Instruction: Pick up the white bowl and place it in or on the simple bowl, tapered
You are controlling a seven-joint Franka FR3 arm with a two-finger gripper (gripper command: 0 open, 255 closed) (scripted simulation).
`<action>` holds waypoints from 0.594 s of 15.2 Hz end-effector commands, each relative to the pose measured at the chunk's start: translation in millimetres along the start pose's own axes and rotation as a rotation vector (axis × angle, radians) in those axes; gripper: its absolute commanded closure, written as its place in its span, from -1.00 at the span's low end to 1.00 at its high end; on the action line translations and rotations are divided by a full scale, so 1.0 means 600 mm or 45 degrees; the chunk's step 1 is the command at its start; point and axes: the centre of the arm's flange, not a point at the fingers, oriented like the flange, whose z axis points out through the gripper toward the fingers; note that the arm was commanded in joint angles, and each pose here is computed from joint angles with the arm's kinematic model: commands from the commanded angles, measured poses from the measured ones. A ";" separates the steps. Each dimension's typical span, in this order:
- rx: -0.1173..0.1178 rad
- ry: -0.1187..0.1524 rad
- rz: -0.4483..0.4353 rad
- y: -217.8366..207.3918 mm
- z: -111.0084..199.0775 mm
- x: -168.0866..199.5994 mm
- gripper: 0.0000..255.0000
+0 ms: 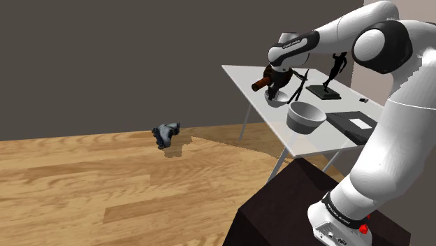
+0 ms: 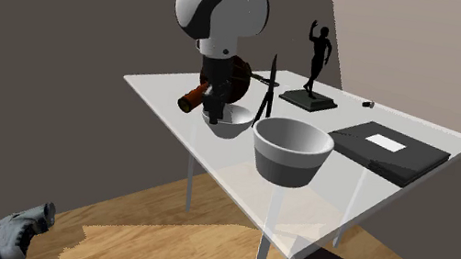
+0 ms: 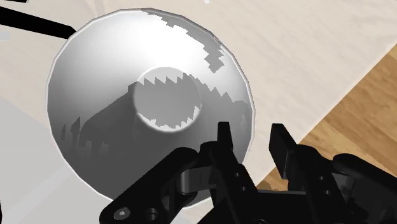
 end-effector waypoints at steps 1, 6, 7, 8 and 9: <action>0.000 0.000 0.000 0.000 0.000 0.000 1.00; 0.000 0.000 0.000 0.000 0.000 0.000 1.00; 0.000 0.000 0.000 0.000 0.000 0.000 1.00; 0.000 0.000 0.000 0.000 0.000 0.000 1.00; 0.000 0.000 0.000 0.000 -0.009 -0.001 1.00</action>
